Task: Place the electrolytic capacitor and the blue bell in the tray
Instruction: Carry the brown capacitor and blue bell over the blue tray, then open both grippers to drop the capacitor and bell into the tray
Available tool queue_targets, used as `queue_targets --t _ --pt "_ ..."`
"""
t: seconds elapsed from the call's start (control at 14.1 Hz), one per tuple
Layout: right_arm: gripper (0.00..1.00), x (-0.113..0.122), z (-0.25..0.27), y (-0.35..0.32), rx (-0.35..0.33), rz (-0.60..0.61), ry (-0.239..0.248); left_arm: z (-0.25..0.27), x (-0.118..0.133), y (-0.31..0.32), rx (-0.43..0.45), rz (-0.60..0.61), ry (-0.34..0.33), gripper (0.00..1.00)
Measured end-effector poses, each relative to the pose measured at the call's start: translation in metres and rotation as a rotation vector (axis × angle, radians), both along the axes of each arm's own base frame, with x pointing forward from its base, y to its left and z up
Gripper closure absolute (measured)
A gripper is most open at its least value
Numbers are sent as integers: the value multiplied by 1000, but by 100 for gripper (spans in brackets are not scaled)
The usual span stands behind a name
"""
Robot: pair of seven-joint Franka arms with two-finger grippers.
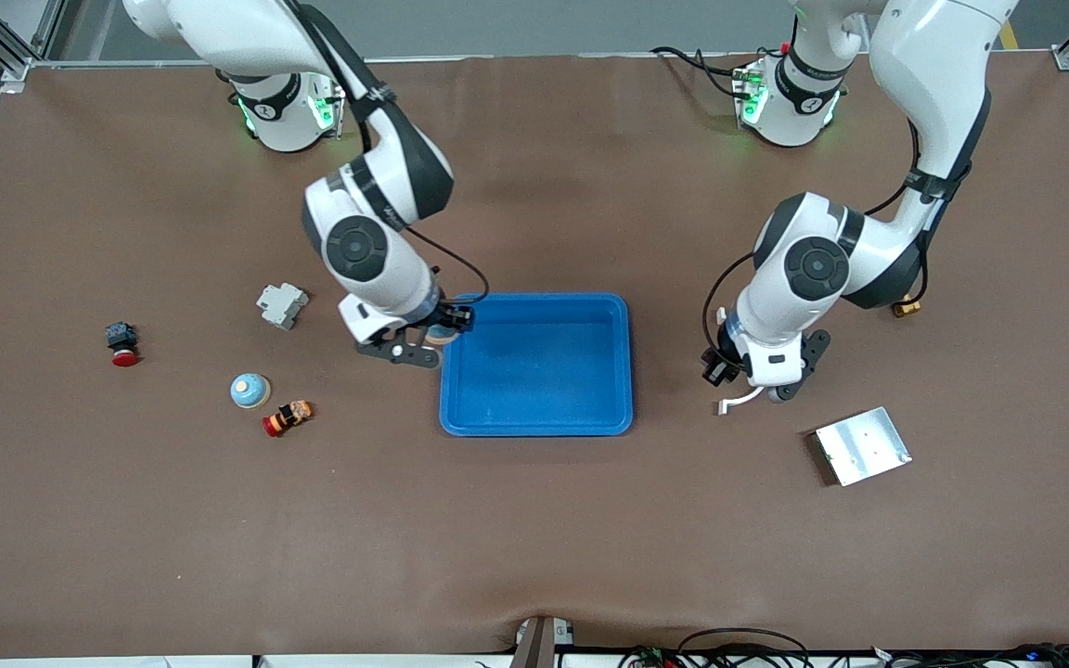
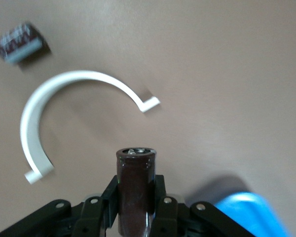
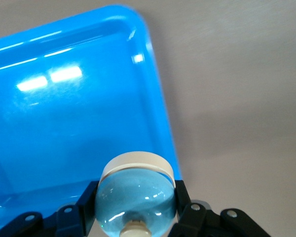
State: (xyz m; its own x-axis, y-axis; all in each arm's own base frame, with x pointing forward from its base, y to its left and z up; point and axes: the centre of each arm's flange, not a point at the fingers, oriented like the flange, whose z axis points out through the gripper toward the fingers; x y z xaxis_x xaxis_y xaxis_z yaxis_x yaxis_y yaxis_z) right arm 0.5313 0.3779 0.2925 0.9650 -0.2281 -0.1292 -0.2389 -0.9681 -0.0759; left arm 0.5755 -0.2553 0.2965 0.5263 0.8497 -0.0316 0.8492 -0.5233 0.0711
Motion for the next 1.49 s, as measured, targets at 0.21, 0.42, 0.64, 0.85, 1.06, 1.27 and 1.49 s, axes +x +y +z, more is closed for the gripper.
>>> queue_targets --t 0.21,0.42,0.64,0.85,1.06,1.27,1.49 --pt "34 -3 -24 17 1 -29 -13 7 -5 -45 -32 214 1 69" --pt "34 -11 -36 34 13 -35 -6 -10 -19 -90 -37 332 28 69" --pt "34 -17 -45 47 45 -62 10 -24 -24 -125 -6 427 15 69" --pt "34 -17 -54 49 40 -67 18 -42 -20 -155 80 482 28 69" --pt "34 -13 -66 43 25 -78 26 -63 -11 -172 112 506 23 69" --pt "34 -10 -76 39 19 -86 27 -78 -2 -181 117 508 10 69" --pt "34 -3 -81 35 26 -102 8 -84 2 -188 109 514 10 69"
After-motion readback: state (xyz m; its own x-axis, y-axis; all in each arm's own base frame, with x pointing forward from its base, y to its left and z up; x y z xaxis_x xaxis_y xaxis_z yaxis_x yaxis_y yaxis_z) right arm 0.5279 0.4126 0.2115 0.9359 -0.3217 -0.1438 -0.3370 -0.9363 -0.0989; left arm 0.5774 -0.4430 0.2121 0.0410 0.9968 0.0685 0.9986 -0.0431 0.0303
